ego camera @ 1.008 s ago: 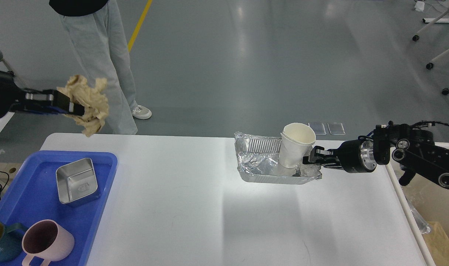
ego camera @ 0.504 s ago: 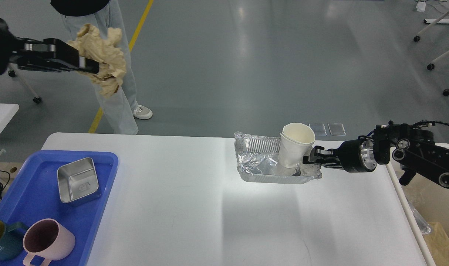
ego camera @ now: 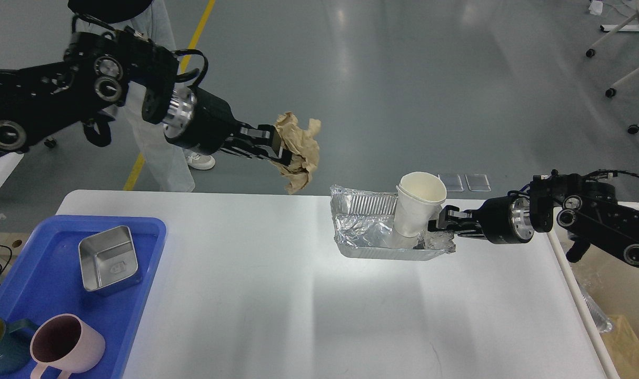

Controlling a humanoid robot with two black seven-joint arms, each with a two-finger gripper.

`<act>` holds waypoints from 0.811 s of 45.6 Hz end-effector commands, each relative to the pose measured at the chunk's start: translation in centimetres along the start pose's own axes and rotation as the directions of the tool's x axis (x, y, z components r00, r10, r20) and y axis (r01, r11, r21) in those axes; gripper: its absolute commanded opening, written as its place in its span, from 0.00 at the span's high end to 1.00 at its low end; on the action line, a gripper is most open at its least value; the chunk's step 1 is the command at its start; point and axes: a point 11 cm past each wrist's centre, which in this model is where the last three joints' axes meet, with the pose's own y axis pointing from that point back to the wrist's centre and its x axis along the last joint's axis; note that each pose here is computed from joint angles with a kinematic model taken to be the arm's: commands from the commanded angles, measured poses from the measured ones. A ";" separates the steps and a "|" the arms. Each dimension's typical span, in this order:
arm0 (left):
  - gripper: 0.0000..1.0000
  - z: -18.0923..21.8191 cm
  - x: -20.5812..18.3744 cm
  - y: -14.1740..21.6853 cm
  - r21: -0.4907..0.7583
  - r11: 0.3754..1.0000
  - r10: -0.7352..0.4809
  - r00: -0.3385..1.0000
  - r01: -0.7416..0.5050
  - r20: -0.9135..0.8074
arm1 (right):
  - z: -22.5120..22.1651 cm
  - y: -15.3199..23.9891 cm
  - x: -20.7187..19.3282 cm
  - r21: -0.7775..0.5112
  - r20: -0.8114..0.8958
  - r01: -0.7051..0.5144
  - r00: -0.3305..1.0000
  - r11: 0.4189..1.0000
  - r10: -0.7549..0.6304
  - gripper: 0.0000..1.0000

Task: Tidy desktop
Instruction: 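Lift the crumpled paper and swing it over the foil tray, then drop the crumpled paper into the foil tray beside the cup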

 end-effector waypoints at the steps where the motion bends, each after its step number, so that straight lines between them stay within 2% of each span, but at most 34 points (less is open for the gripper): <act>1: 1.00 1.0 -0.7 -3.3 -0.025 0.999 -0.038 0.999 0.037 -0.006 | -0.2 0.0 0.0 0.005 -0.001 0.000 1.000 1.000 0.000 1.00; 24: 0.98 2.3 -3.4 -10.6 -0.052 0.994 -0.098 0.994 0.096 -0.041 | -1.0 0.0 0.5 0.021 -0.012 -0.006 1.000 1.000 0.006 1.00; 29: 0.86 1.7 -3.2 -11.0 -0.010 0.998 -0.064 0.997 0.064 -0.050 | -1.0 0.1 0.5 0.021 -0.013 -0.006 1.000 1.000 0.006 1.00; 34: 0.61 1.8 -2.7 -11.4 0.010 1.000 -0.015 0.998 0.016 -0.057 | -0.9 0.2 0.5 0.022 -0.007 -0.009 1.000 1.000 0.009 1.00; 37: 0.51 1.7 -2.4 -11.4 0.011 1.000 0.011 0.998 -0.010 -0.061 | -0.9 0.2 0.5 0.022 -0.007 -0.009 1.000 1.000 0.009 1.00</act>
